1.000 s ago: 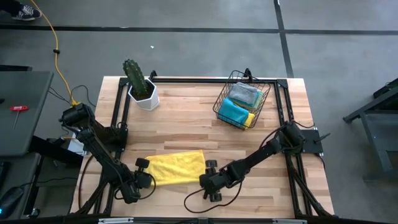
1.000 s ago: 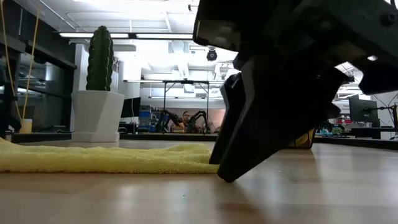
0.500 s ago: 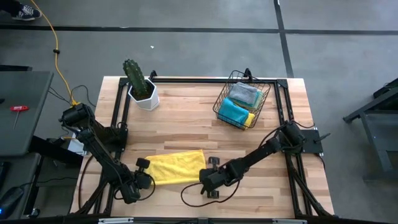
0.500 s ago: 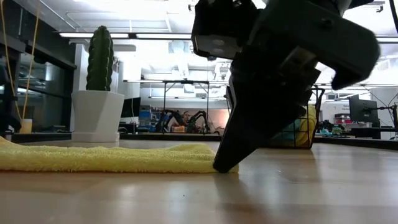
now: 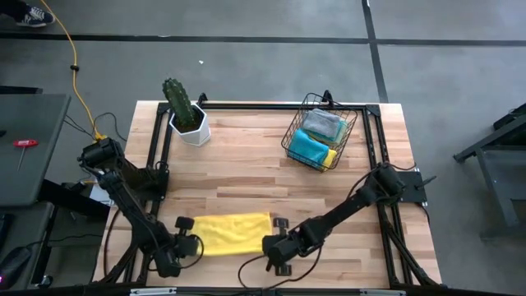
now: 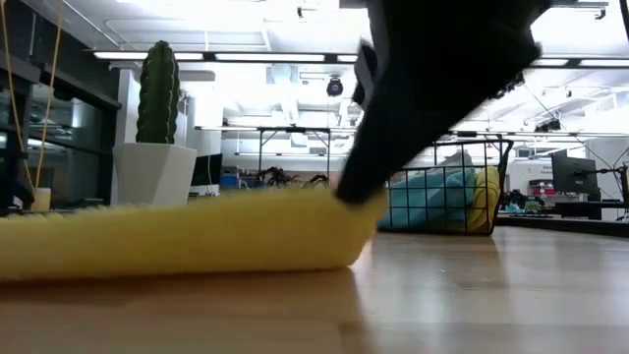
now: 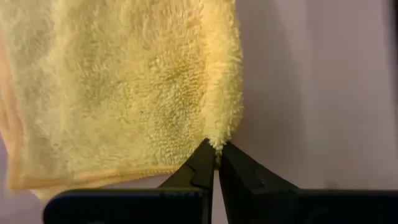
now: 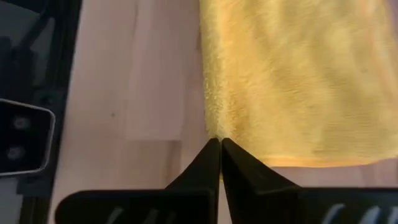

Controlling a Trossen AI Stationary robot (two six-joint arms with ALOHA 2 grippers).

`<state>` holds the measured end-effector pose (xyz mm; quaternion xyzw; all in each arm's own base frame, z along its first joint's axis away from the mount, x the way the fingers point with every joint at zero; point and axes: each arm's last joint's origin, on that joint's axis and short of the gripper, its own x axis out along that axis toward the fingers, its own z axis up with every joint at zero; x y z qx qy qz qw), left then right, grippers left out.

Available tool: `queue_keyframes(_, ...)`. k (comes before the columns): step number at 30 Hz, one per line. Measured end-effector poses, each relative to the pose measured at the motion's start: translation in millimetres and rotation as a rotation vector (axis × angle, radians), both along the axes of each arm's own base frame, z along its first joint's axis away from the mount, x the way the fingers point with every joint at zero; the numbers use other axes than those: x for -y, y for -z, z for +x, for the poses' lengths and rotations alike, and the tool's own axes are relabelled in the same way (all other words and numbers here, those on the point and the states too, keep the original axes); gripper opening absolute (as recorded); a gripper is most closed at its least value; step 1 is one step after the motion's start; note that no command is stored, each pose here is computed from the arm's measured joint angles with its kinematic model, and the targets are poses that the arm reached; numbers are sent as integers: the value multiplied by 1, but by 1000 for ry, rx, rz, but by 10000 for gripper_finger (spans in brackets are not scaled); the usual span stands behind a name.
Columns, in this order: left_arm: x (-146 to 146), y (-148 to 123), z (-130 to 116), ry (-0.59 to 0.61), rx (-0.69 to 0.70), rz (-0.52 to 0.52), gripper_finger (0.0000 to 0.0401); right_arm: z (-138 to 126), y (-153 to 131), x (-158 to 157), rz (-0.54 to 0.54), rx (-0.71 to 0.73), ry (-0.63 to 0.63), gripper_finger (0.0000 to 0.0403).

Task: Fold microfiber towels
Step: Fold the yellow microfiber towel

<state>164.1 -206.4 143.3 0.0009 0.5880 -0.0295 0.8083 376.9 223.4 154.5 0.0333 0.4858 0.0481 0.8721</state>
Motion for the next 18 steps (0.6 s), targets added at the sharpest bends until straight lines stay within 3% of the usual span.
queue_keyframes(5,7,-13,4,-5,10,-15,7,6,-21,0,-62,13,28,1)
queue_keyframes(12,-6,-26,-1,-139,34,89,3,14,-38,14,-166,15,105,0)
queue_keyframes(18,-23,-34,-11,-277,48,190,1,17,-37,34,-221,-29,187,0)
